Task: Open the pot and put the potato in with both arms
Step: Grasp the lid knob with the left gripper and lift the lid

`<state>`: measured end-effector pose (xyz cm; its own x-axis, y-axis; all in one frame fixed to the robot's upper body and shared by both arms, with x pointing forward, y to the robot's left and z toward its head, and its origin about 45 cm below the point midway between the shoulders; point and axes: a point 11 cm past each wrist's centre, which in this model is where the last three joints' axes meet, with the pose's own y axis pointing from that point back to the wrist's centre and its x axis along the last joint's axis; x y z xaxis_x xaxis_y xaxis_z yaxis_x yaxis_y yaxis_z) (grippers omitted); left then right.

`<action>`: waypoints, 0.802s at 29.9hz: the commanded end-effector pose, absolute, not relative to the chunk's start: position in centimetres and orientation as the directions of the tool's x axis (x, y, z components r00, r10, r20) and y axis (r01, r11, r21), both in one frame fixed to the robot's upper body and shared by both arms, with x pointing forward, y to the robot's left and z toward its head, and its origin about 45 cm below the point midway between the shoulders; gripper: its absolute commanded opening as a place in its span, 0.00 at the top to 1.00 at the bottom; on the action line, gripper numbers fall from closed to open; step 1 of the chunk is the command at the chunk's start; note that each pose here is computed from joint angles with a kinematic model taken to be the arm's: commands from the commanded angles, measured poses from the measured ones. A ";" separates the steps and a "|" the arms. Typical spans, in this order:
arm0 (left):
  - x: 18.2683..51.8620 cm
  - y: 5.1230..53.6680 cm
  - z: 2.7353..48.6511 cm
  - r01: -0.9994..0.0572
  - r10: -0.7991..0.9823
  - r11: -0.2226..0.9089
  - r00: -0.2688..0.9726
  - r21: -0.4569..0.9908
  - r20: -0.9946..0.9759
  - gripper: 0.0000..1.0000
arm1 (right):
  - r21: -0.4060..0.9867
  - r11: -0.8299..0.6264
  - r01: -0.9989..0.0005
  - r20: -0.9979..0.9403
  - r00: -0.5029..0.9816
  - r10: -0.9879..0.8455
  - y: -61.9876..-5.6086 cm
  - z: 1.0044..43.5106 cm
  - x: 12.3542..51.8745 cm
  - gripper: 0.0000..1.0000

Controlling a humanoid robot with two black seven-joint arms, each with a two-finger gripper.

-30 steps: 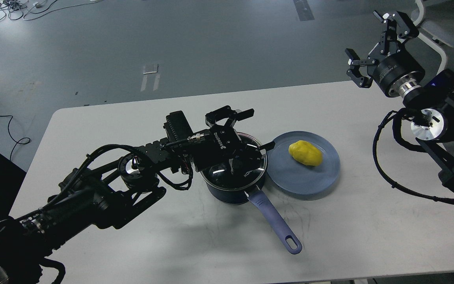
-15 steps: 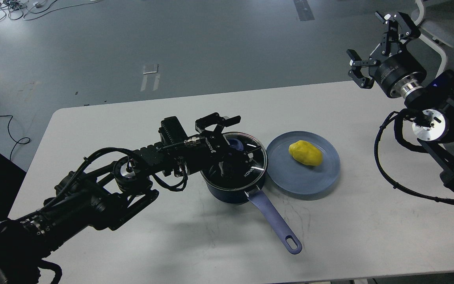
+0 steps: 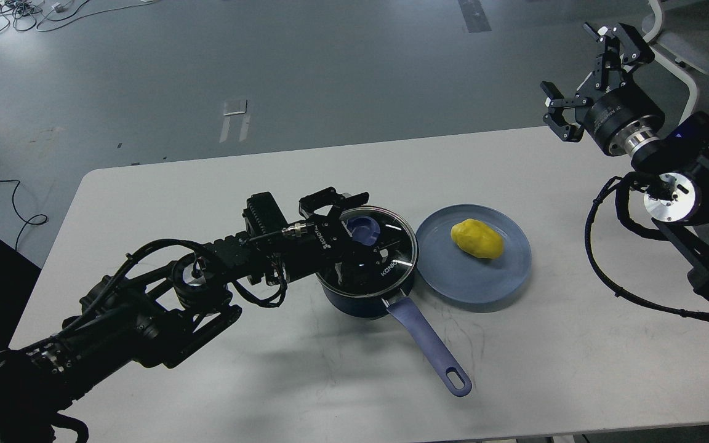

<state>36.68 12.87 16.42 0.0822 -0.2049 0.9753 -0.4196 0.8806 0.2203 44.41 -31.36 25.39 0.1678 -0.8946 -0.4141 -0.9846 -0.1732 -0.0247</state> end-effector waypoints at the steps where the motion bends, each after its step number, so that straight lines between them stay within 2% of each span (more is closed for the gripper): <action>1: 36.4 13.2 16.0 -0.421 -0.208 0.878 0.094 0.228 0.974 0.02 | -0.022 -0.174 -0.985 -0.412 0.167 -0.896 -31.3 25.3 44.4 0.00; 12: 36.5 14.8 15.4 -0.458 -0.184 0.858 0.151 0.234 0.971 0.03 | -0.016 -0.173 -0.985 -0.413 0.164 -0.896 -31.4 25.0 44.3 0.00; 19: 36.9 15.8 15.7 -0.491 -0.147 0.843 0.185 0.221 0.972 0.11 | -0.012 -0.173 -0.985 -0.412 0.162 -0.897 -31.4 24.8 44.2 0.00; 24: 36.3 16.1 14.9 -0.472 -0.178 0.845 0.196 0.251 0.964 0.11 | -0.002 -0.181 -0.983 -0.407 0.167 -0.898 -31.2 24.5 44.1 0.00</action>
